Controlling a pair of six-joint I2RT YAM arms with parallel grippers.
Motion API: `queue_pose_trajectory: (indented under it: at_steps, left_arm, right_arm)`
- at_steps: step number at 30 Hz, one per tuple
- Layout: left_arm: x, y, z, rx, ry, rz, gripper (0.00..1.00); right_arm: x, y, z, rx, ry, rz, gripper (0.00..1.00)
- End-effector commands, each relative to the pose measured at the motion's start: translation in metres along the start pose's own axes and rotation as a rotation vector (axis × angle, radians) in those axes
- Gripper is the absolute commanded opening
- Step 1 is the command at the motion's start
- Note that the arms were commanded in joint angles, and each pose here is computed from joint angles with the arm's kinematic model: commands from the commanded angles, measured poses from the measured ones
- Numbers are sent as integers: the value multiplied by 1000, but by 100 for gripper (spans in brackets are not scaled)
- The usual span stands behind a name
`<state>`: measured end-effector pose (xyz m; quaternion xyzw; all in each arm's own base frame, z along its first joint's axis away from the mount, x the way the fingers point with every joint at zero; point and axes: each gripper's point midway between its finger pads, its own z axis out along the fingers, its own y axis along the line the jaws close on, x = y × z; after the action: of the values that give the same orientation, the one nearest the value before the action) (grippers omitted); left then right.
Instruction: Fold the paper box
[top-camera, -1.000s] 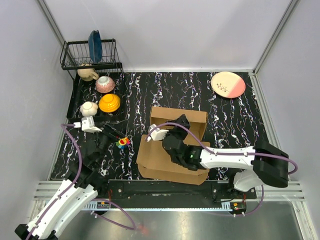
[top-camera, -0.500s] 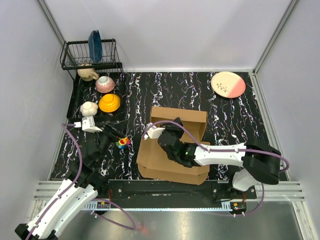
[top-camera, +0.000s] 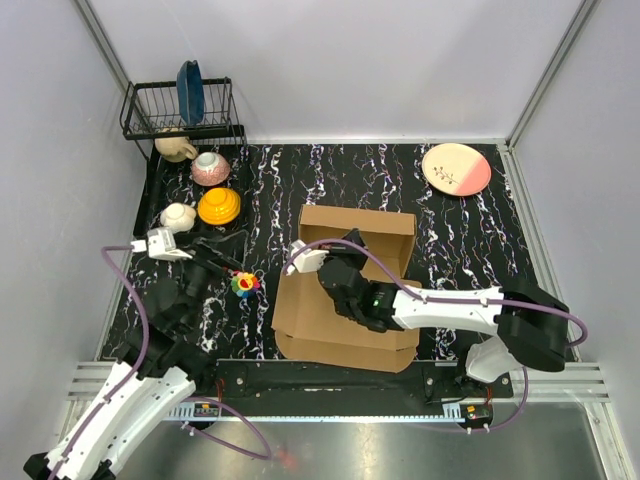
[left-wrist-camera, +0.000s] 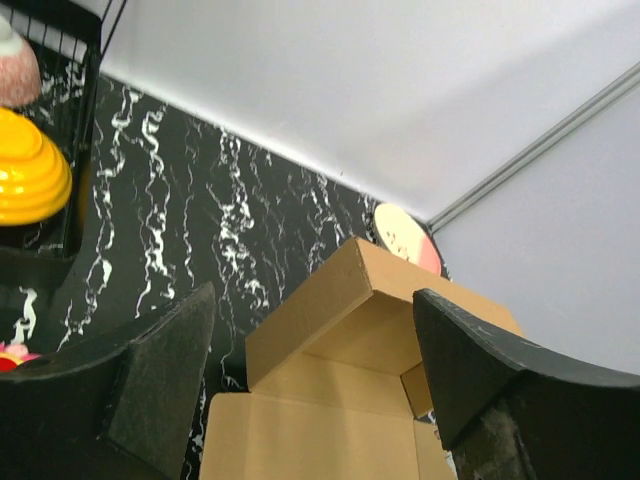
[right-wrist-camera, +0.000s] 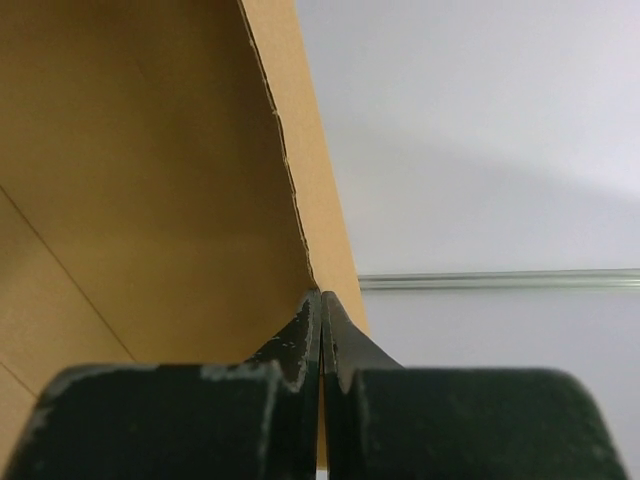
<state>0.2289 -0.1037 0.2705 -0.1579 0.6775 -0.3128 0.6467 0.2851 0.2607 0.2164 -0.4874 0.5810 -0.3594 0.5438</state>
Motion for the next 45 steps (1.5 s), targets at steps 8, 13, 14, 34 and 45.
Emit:
queue_pose_trajectory:
  at_steps: [8, 13, 14, 34, 45]
  left_arm:
    - [-110, -48, -16, 36, -247, 63, 84]
    - [-120, -59, -17, 67, -266, 49, 84]
    - [-120, -59, -17, 69, -265, 47, 84]
    - [-84, -53, -7, 89, -173, 3, 84]
    - [-58, -42, -5, 86, -116, -29, 84]
  right_arm:
    - [21, -134, 3, 102, 86, 439, 0]
    - [47, -162, 12, 54, 132, 747, 0]
    - [62, -160, 11, 22, 175, 768, 0]
    - [113, -130, 40, -139, 316, 1093, 16]
    - [52, -87, 85, 18, 345, 384, 73]
